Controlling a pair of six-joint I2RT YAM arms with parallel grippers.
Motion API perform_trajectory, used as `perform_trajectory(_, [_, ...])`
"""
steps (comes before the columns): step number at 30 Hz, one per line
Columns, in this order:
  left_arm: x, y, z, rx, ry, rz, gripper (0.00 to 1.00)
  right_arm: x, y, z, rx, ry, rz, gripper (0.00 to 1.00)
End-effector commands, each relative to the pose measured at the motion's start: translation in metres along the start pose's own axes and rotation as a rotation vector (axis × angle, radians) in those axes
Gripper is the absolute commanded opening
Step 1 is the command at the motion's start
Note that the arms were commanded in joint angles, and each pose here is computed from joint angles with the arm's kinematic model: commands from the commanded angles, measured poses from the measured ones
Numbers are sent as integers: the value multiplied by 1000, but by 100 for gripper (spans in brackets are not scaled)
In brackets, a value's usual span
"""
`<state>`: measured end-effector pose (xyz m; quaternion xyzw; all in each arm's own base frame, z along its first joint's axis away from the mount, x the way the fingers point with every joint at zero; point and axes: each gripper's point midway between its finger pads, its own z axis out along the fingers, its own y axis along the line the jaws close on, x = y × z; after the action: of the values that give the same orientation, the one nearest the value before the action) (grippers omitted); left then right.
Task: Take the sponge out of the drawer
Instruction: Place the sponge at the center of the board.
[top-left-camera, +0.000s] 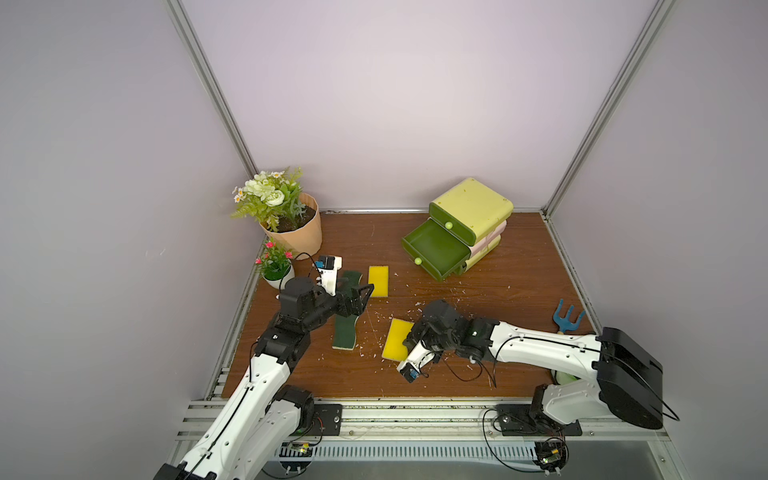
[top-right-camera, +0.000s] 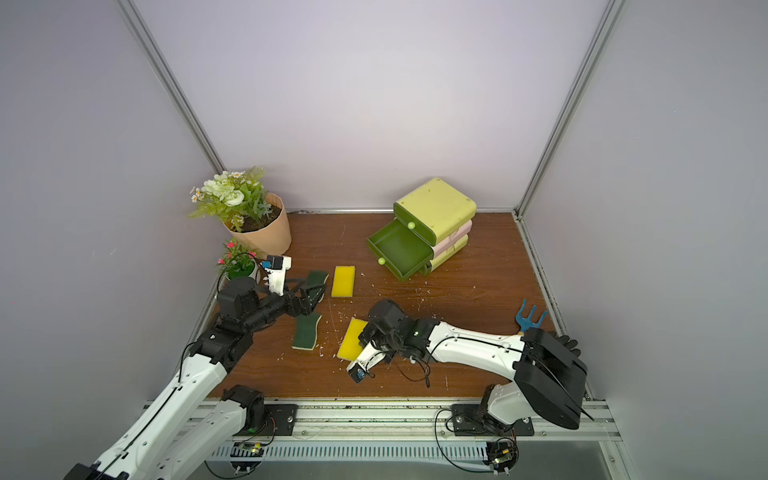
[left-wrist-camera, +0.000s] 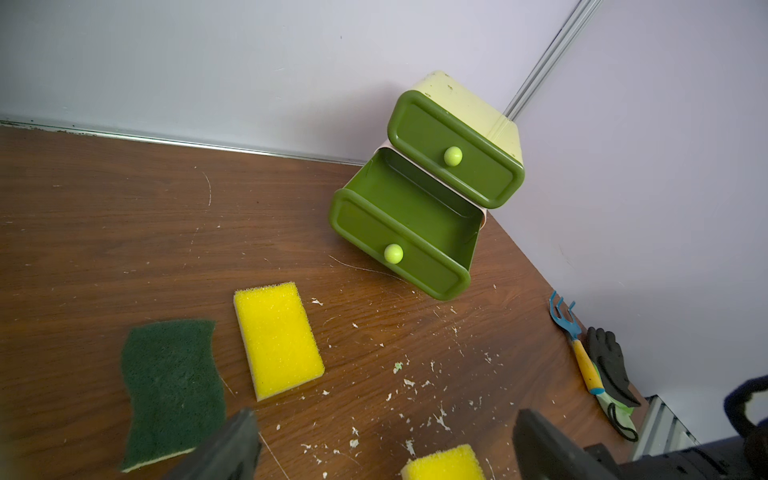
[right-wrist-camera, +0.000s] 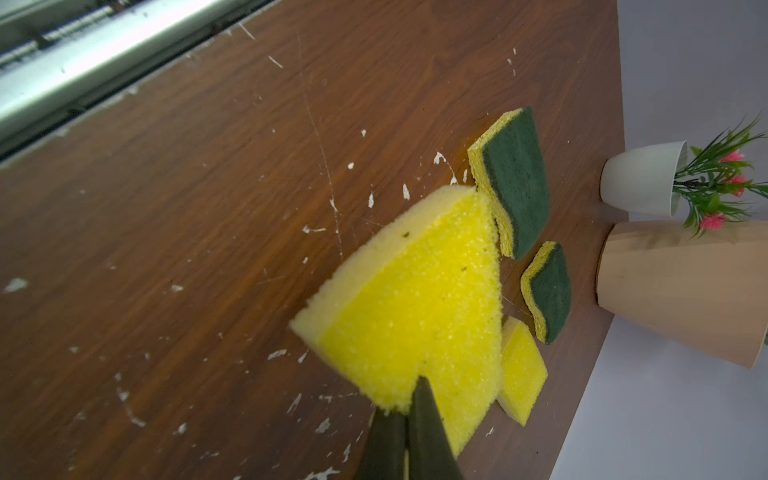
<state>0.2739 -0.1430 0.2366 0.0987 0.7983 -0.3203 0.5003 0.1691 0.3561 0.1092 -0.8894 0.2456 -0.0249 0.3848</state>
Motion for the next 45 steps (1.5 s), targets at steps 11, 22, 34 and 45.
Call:
perform_trajectory(11, [-7, 12, -8, -84, -31, 29, 98, -11, -20, 45, 27, -27, -155, 0])
perform_trajectory(22, [-5, 16, -6, -98, -19, 28, 98, 4, -38, 79, 82, 29, -171, 16])
perform_trajectory(34, [-1, 21, -4, -116, -3, 25, 98, 20, -55, 77, 209, 41, -119, 71])
perform_trajectory(45, [-1, 22, -5, -123, -1, 26, 98, -15, -77, 6, 319, -162, 264, 93])
